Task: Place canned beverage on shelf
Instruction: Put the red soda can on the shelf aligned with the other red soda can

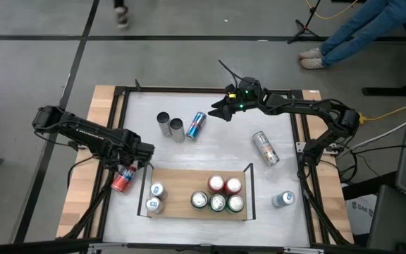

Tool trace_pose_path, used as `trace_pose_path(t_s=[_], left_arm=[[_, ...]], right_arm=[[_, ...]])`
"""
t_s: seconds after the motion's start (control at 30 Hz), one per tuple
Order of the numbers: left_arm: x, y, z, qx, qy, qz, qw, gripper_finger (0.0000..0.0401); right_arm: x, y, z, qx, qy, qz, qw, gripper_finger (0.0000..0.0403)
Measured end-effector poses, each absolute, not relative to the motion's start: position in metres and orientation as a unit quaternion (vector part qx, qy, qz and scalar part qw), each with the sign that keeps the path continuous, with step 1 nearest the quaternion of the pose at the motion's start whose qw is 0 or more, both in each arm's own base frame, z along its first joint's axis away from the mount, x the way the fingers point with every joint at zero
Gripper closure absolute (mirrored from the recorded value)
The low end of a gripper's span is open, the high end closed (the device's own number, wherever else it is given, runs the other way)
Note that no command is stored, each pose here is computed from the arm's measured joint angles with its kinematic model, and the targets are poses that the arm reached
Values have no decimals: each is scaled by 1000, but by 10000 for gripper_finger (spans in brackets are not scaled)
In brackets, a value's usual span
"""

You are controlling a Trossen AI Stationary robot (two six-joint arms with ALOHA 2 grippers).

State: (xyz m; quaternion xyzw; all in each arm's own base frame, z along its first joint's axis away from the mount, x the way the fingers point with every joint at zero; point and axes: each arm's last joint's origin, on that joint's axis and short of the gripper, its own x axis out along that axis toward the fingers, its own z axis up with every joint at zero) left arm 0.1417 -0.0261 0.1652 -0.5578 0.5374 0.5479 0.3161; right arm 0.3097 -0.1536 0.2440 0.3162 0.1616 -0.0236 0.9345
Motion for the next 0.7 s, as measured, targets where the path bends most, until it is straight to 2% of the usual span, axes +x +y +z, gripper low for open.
trace_pose_path(t_s=[0.43, 0.7], left_arm=[[141, -29, 166, -555, 586, 502, 310, 13], [140, -29, 166, -552, 590, 504, 305, 13]], right_arm=[[310, -154, 244, 316, 162, -24, 935, 56], [310, -154, 244, 316, 162, -24, 935, 56]])
